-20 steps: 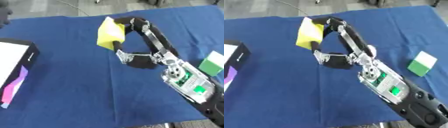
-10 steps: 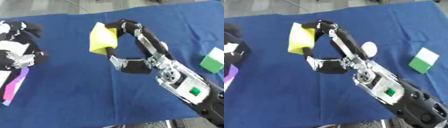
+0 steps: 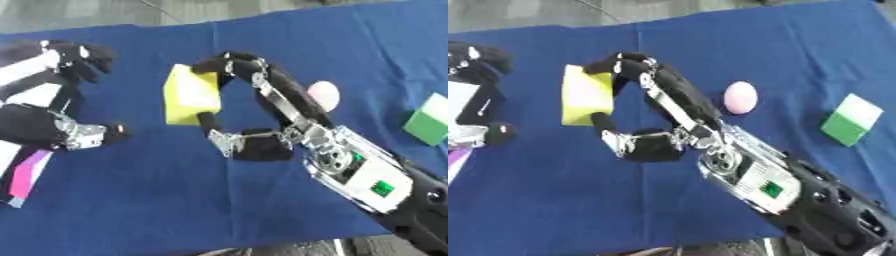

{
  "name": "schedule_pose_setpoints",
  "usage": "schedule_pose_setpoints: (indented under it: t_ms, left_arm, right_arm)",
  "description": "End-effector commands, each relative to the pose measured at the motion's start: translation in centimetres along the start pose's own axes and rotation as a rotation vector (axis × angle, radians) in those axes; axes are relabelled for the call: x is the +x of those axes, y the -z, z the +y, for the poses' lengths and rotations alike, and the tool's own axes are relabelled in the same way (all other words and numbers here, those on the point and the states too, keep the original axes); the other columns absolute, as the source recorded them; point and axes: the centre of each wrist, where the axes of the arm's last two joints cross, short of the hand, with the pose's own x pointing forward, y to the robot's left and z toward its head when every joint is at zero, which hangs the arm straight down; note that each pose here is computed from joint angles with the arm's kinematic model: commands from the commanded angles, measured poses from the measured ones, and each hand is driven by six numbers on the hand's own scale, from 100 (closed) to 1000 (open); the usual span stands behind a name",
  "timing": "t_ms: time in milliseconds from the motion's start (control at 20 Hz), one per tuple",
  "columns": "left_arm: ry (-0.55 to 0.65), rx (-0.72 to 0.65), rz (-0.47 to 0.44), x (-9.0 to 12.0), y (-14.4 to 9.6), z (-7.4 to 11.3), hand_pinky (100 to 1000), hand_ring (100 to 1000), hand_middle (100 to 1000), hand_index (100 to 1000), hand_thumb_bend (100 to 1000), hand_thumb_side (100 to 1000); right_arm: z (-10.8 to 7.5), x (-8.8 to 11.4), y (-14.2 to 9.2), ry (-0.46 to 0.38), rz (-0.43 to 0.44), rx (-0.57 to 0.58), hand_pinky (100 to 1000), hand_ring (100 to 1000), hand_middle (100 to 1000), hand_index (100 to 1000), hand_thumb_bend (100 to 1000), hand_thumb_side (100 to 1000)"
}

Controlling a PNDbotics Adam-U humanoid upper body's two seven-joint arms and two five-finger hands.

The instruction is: Pick up the objects with one hand, pass them to the other hand, and then place them into the box on the other side of the table.

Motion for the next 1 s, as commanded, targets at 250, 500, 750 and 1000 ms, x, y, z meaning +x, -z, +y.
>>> schedule_pose_setpoints:
  t_ms: [250,500,750,1000]
  left_arm:
    - [0.022,0.04,-0.034,1.9,0.7,0.2,827,795,801,935,557,589]
    - [-0.008,-0.004,-0.025,2.9,1.3,-0.1,827,795,799,932,555,600]
    - [-0.039,-0.055,0.001,3.2,1.5,-0.3,829,797,798,930,522,626]
    - [-0.084,-0.108,0.02,3.1,1.4,-0.3,831,798,797,926,525,660]
  right_arm:
    - [0.0,0.8,0.5,-0.019,-0.039,0.026,834,613,448,694,100,100]
    - [0.1,1.0,0.8,-0.018,-0.03,0.036,835,614,449,696,100,100]
    - [-0.1,1.1,1.0,-0.03,-0.016,0.024,837,617,451,698,100,100]
    - [-0.1,1.0,1.0,-0.038,-0.014,0.023,838,617,451,697,100,100]
